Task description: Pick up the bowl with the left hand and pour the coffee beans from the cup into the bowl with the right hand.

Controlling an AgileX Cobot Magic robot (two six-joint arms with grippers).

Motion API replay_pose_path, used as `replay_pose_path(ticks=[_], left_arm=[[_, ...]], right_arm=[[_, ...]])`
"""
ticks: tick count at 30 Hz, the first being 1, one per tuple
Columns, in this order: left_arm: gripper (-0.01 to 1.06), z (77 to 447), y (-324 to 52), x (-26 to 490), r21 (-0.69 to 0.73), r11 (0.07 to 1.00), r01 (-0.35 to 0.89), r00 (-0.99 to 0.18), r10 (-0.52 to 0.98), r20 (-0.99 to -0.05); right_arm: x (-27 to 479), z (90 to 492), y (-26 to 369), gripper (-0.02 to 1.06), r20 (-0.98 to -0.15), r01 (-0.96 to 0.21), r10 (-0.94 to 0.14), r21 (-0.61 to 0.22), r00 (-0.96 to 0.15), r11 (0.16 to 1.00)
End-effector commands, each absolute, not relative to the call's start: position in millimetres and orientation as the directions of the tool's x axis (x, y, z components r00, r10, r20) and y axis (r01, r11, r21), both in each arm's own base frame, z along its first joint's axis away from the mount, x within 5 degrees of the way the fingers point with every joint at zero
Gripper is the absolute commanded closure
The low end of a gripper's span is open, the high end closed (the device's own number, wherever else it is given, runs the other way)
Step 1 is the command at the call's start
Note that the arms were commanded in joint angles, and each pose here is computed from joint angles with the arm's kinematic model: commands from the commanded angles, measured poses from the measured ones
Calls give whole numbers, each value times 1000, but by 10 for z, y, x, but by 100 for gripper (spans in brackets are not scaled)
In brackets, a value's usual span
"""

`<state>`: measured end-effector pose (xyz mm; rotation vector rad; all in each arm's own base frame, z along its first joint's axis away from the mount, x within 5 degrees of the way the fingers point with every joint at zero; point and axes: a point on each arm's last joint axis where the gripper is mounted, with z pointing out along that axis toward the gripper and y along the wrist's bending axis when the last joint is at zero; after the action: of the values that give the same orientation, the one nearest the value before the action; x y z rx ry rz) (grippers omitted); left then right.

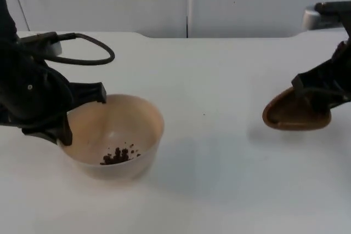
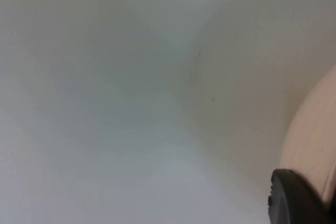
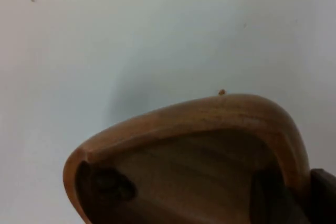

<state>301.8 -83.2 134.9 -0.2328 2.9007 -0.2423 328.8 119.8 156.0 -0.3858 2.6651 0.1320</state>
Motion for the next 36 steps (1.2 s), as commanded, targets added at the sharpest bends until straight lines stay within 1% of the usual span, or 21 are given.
replay_pose_path(ticks=[1,3,4,7,11,21,24,31,32,33,34,36], left_arm=[[105,1372,-837,3050,-196,970,-146,-955,-190,-228],[105,1373,-837,3054,-196,970,-145,-954,-189,-233],[105,1373,-837,3054,-196,970,-145,-954,-189,-233],[105,1372,-828,3056,-184,974,-129,-955,-172,-240],[105,1372,-828,3056,-182,975,-128,-956,-170,-241],[105,1376,-817,3075,-167,980,-103,-953,-146,-267],[105,1375,-803,3079,-140,988,-60,-955,-98,-280],[105,1372,-787,3075,-112,993,-32,-958,-63,-281],[103,1372,-786,3073,-112,993,-32,-958,-63,-280],[103,1372,-786,3073,-112,993,-32,-958,-63,-280],[98,1372,-786,3073,-112,993,-32,-958,-63,-280],[81,1372,-787,3075,-112,993,-32,-957,-63,-282]], right_arm=[[3293,1491,1185,105,-434,-276,-233,37,-870,961],[3298,1384,1194,105,-407,-262,-220,48,-887,964],[3298,1384,1194,105,-407,-262,-220,48,-887,964],[3302,1236,1195,105,-368,-260,-226,45,-902,965],[3302,1116,1195,105,-338,-258,-230,42,-913,965],[3305,972,1196,105,-310,-246,-221,43,-925,968],[3298,898,1193,105,-288,-242,-220,42,-932,969],[3298,898,1193,105,-288,-242,-220,42,-932,969],[3298,898,1193,105,-288,-242,-220,42,-932,969],[3298,898,1193,105,-288,-242,-220,42,-932,969],[3298,898,1193,105,-288,-242,-220,42,-932,969],[3298,898,1193,104,-288,-242,-220,42,-932,969]])
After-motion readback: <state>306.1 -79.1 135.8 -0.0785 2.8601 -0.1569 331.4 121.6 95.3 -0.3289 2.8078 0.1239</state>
